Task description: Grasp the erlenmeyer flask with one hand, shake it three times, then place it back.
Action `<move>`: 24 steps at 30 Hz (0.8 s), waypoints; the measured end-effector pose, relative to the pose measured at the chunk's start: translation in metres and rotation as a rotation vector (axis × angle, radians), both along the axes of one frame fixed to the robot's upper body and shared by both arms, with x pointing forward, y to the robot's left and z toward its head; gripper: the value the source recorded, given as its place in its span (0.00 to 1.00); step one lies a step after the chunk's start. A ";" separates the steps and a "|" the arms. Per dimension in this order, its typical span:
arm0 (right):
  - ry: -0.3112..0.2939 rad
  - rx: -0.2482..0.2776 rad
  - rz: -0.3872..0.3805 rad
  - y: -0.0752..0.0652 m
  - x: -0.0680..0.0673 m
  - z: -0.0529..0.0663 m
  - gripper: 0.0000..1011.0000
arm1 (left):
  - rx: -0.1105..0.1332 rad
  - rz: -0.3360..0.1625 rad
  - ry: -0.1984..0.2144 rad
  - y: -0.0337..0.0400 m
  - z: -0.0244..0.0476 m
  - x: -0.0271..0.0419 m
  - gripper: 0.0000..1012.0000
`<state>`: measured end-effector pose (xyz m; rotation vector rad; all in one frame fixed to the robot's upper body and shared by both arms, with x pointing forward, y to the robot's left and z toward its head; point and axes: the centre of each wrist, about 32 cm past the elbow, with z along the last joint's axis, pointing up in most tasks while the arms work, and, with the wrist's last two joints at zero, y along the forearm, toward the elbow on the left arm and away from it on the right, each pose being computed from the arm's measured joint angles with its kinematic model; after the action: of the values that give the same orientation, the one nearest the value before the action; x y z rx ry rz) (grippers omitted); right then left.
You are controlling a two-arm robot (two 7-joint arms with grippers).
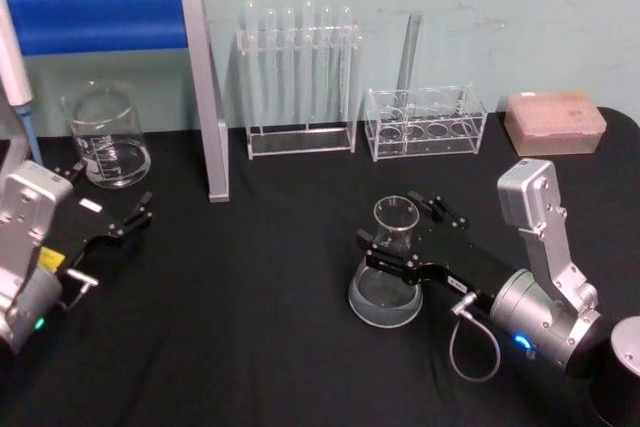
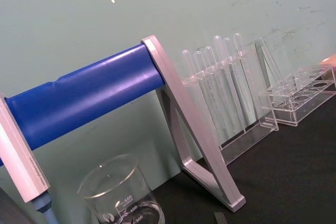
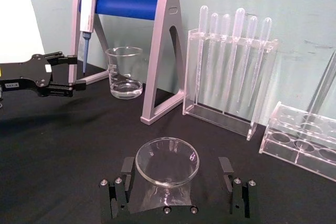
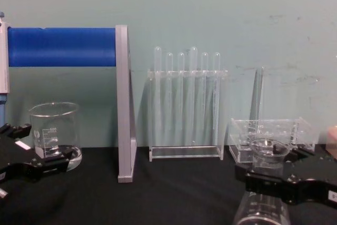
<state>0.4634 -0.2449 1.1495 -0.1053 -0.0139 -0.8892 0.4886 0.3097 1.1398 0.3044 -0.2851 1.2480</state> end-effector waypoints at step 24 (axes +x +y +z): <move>-0.001 0.000 0.002 0.000 0.000 0.000 0.48 | 0.000 0.000 0.000 0.0000 0.0000 0.0000 0.99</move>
<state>0.4630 -0.2450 1.1497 -0.1044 -0.0147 -0.8876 0.4886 0.3096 1.1398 0.3044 -0.2850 1.2479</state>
